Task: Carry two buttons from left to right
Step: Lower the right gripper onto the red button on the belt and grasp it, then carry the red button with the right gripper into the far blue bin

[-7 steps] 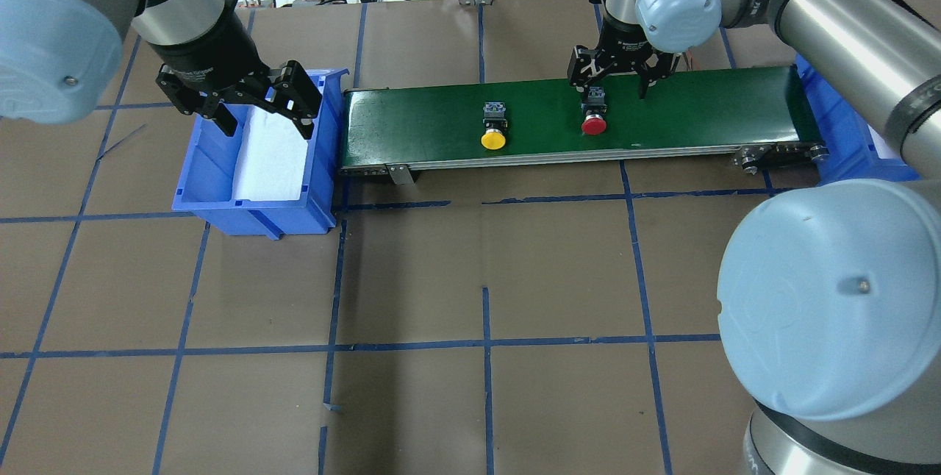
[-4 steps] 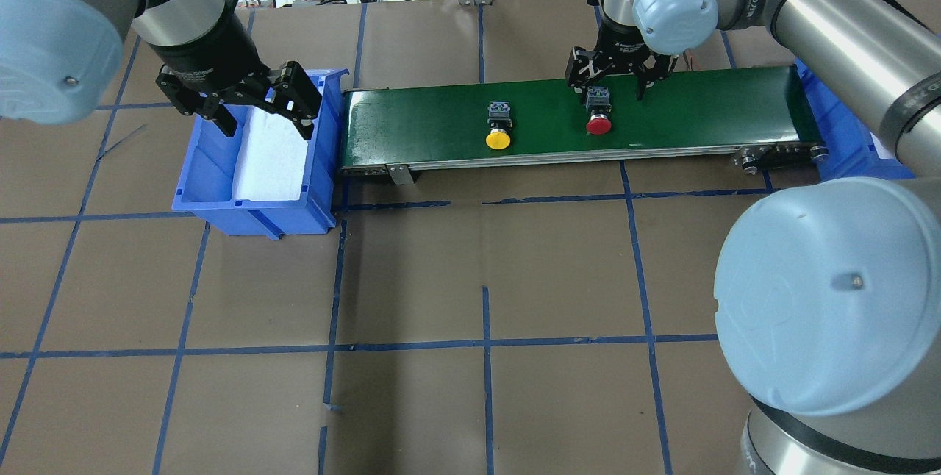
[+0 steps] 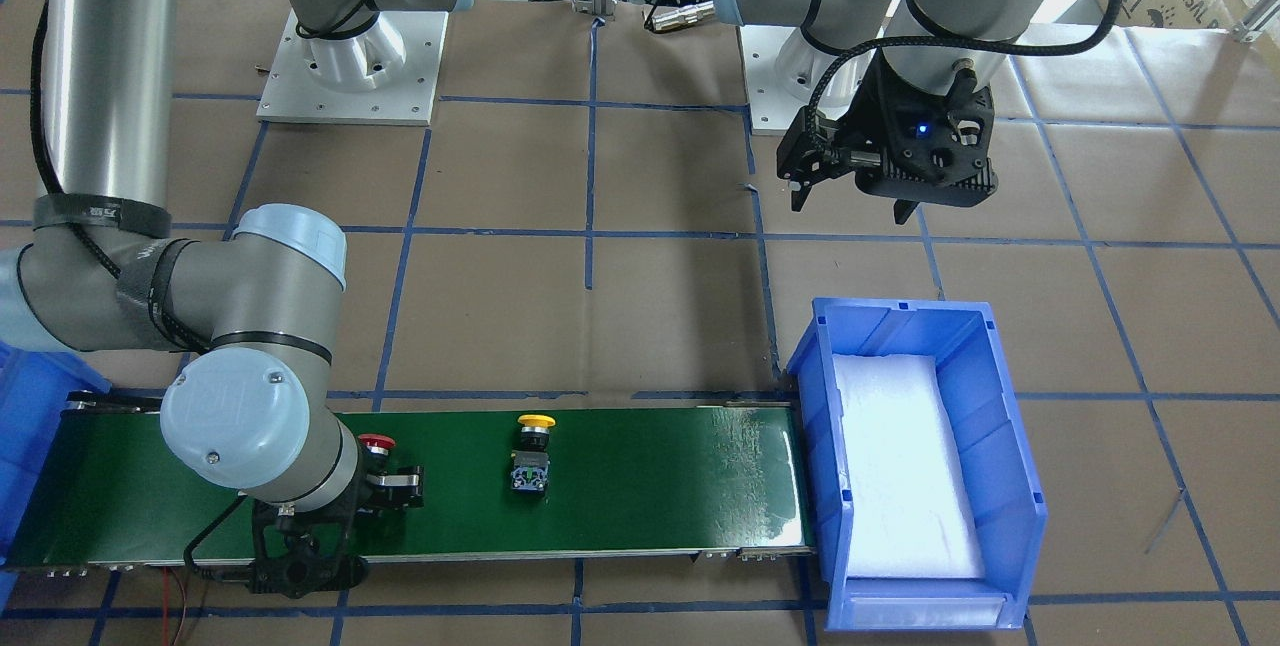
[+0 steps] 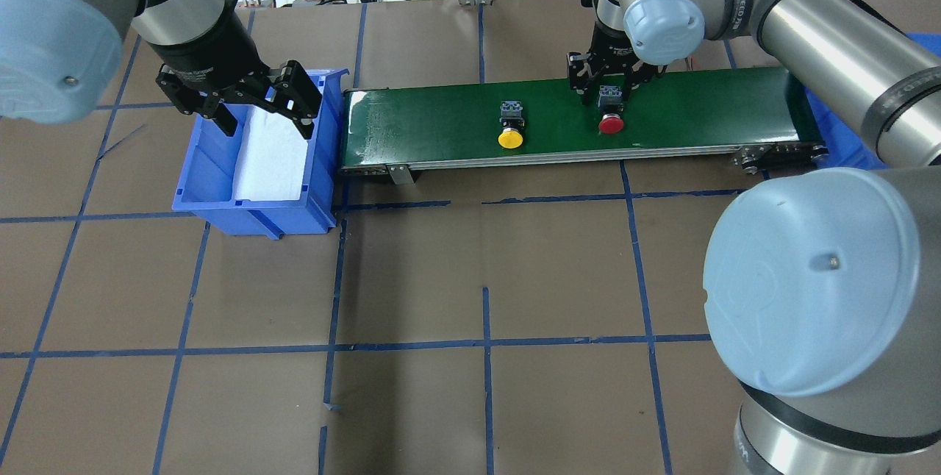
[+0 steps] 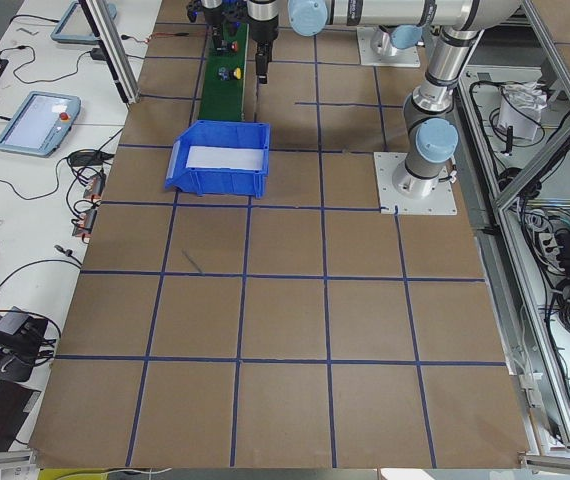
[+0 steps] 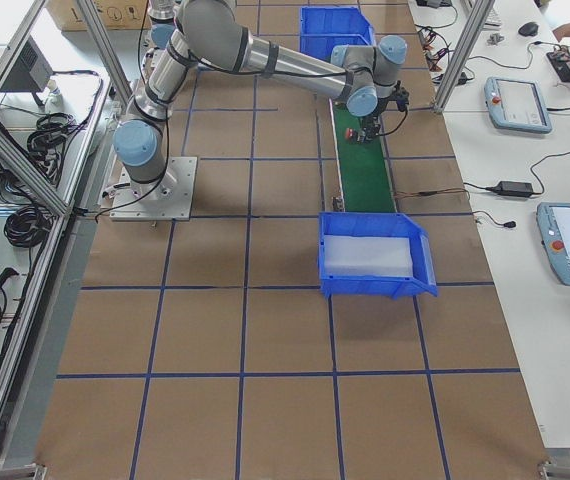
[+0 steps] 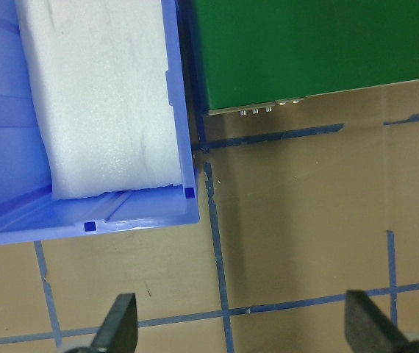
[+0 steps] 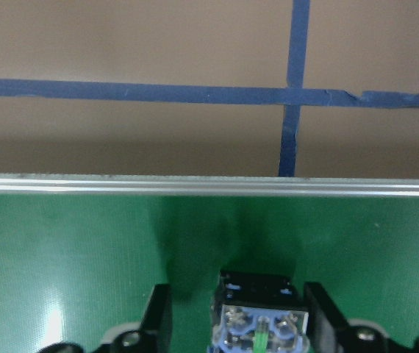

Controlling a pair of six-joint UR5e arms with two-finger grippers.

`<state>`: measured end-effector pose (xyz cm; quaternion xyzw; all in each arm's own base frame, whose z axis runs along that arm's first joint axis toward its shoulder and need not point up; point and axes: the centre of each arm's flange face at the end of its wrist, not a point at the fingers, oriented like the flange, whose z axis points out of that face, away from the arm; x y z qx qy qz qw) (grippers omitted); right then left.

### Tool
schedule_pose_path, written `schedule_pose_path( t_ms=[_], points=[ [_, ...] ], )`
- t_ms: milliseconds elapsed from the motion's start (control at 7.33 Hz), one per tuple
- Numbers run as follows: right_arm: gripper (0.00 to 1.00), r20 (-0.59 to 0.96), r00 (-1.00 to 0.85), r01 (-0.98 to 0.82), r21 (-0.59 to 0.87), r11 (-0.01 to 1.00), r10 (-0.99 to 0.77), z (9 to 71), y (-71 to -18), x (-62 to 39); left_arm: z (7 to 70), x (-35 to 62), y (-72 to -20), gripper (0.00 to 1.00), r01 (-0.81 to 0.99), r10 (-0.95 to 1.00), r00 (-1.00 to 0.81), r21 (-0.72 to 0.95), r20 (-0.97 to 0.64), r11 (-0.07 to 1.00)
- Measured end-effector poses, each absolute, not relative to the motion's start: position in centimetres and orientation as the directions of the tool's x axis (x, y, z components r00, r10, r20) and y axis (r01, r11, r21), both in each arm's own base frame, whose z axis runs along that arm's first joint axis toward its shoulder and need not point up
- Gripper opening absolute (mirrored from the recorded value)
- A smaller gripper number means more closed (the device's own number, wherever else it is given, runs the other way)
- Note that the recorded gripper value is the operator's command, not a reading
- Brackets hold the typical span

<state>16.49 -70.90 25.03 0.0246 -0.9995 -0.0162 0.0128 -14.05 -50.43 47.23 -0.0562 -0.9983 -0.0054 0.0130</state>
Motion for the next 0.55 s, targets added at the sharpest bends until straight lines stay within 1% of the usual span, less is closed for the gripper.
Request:
schedule_pose_path(
  t_ms=[136, 273, 545],
  points=[
    [0.09, 0.029, -0.998, -0.053, 0.035, 0.998, -0.054, 25.2, -70.9, 16.4, 47.2, -14.1, -50.4, 1.0, 0.112, 0.112, -0.993, 0.01, 0.027, 0.994],
    [0.09, 0.03, -0.998, -0.056, 0.039, 0.998, -0.058, 25.8, -70.8, 16.2, 47.2, -14.1, -50.4, 1.0, 0.113, 0.112, -0.993, 0.01, 0.027, 0.994],
    [0.08, 0.029, -0.997, -0.069, 0.039, 0.997, -0.07, 29.2, -70.6, 15.8, 47.2, -14.1, -50.4, 1.0, 0.114, 0.113, -0.993, 0.01, 0.027, 0.993]
  ],
)
